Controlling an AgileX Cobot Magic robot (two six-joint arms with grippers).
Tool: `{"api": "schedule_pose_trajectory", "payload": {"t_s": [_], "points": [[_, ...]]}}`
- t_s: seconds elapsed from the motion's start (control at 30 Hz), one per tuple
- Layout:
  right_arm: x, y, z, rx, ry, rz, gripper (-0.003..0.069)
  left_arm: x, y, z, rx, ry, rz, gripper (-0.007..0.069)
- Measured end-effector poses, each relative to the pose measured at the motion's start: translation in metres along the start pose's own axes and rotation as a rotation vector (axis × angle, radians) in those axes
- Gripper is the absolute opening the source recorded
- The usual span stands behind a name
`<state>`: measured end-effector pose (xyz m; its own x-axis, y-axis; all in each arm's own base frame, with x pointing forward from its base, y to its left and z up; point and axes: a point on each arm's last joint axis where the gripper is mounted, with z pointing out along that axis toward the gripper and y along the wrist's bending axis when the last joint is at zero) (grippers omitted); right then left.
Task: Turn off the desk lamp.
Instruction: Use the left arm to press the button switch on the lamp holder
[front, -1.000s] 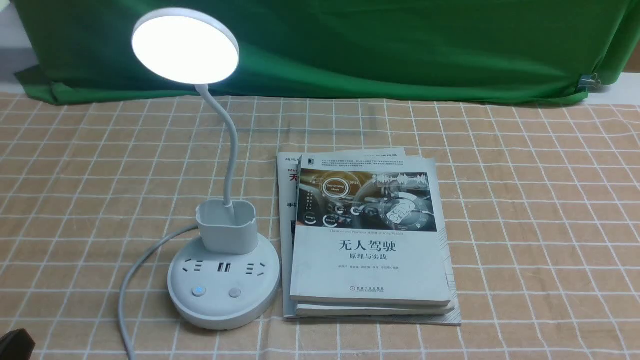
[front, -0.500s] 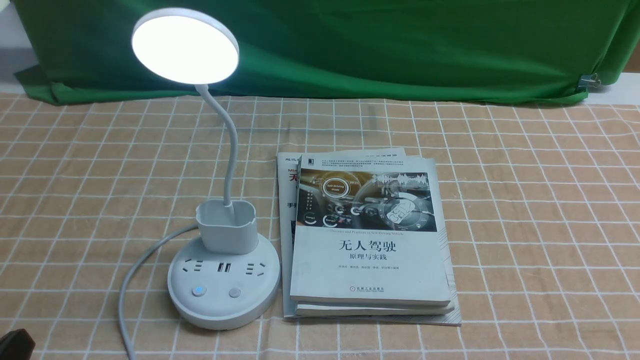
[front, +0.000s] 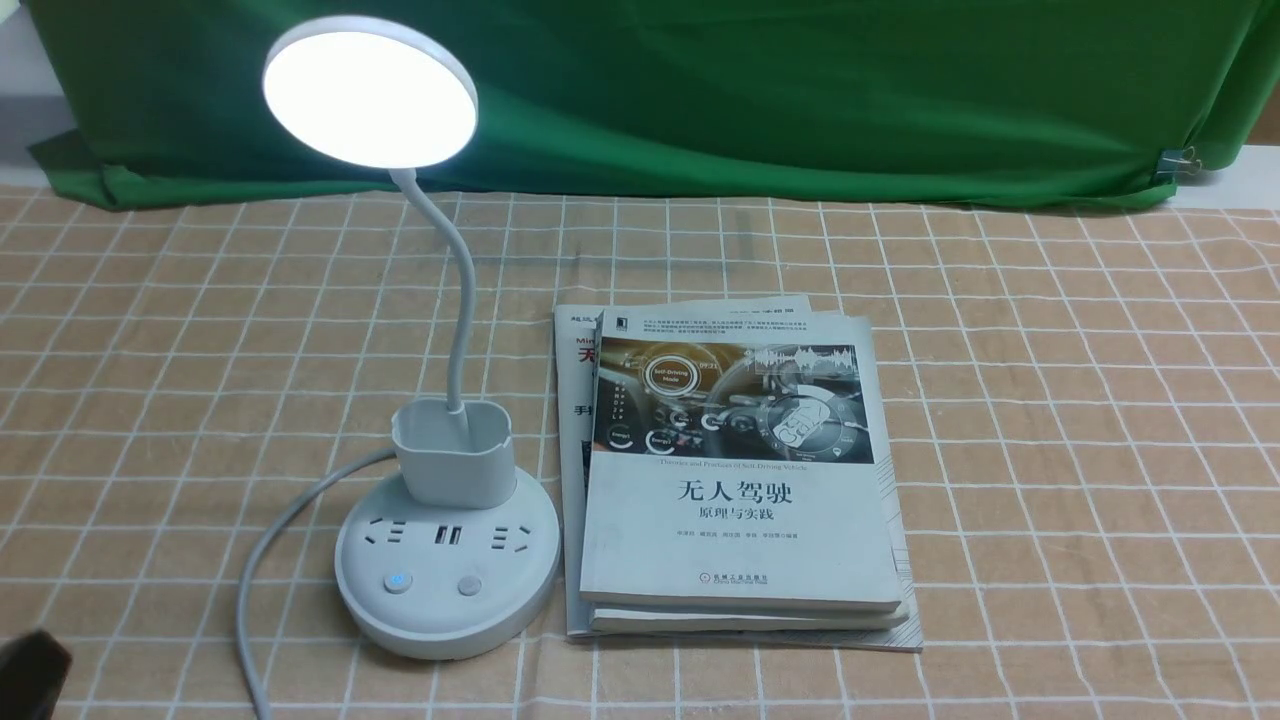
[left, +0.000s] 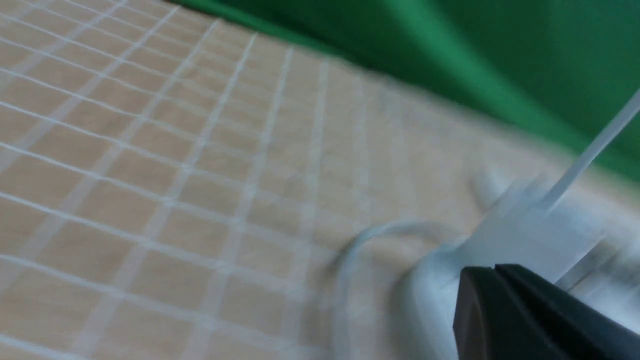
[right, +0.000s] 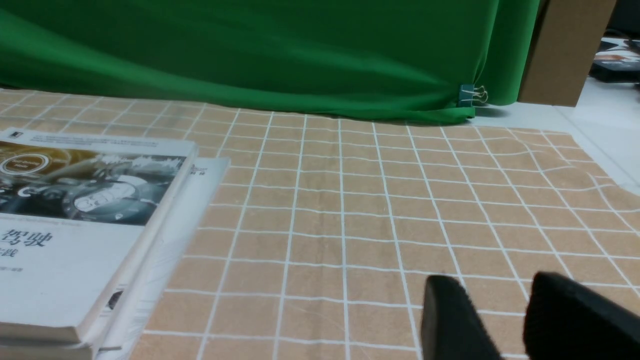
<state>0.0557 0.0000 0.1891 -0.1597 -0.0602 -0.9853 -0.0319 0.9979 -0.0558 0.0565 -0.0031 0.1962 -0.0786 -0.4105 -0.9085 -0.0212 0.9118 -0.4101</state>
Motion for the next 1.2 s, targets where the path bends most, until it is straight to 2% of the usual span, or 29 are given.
{"api": "schedule_pose_trajectory", "payload": {"t_s": [0.13, 0.2, 0.33, 0.5, 0.6, 0.73, 0.77, 0.8, 0.87, 0.97, 1.07, 1.2], "points": [[0.000, 0.000, 0.000, 0.000, 0.000, 0.000, 0.0242, -0.011, -0.002, -0.001, 0.034, -0.121, -0.285, -0.0003], [0.000, 0.000, 0.000, 0.000, 0.000, 0.000, 0.0242, -0.016, 0.000, -0.001, 0.035, -0.172, -0.359, -0.0003], [0.000, 0.000, 0.000, 0.000, 0.000, 0.000, 0.0242, -0.021, 0.001, -0.002, 0.025, -0.229, -0.350, -0.0003], [0.000, 0.000, 0.000, 0.000, 0.000, 0.000, 0.0242, -0.017, 0.000, -0.002, 0.032, -0.187, -0.343, -0.0003], [0.000, 0.000, 0.000, 0.000, 0.000, 0.000, 0.0242, -0.021, -0.014, -0.001, 0.065, -0.025, -0.277, -0.0003], [0.000, 0.000, 0.000, 0.000, 0.000, 0.000, 0.0242, -0.041, -0.032, 0.005, 0.059, 0.177, -0.174, -0.0003], [0.000, 0.000, 0.000, 0.000, 0.000, 0.000, 0.0242, -0.055, -0.041, 0.013, 0.045, 0.328, -0.105, -0.0003], [0.000, 0.000, 0.000, 0.000, 0.000, 0.000, 0.0242, -0.056, -0.042, 0.014, 0.039, 0.345, -0.092, -0.0003], [0.000, 0.000, 0.000, 0.000, 0.000, 0.000, 0.0242, -0.066, -0.047, 0.032, -0.001, 0.585, 0.021, -0.0003], [0.000, 0.000, 0.000, 0.000, 0.000, 0.000, 0.0242, -0.073, -0.048, 0.055, -0.036, 0.804, 0.130, -0.0003], [0.000, 0.000, 0.000, 0.000, 0.000, 0.000, 0.0242, -0.073, -0.045, 0.083, -0.061, 0.951, 0.171, -0.0003], [0.000, 0.000, 0.000, 0.000, 0.000, 0.000, 0.0242, -0.061, -0.048, 0.116, -0.032, 1.082, 0.220, -0.0003]]}}
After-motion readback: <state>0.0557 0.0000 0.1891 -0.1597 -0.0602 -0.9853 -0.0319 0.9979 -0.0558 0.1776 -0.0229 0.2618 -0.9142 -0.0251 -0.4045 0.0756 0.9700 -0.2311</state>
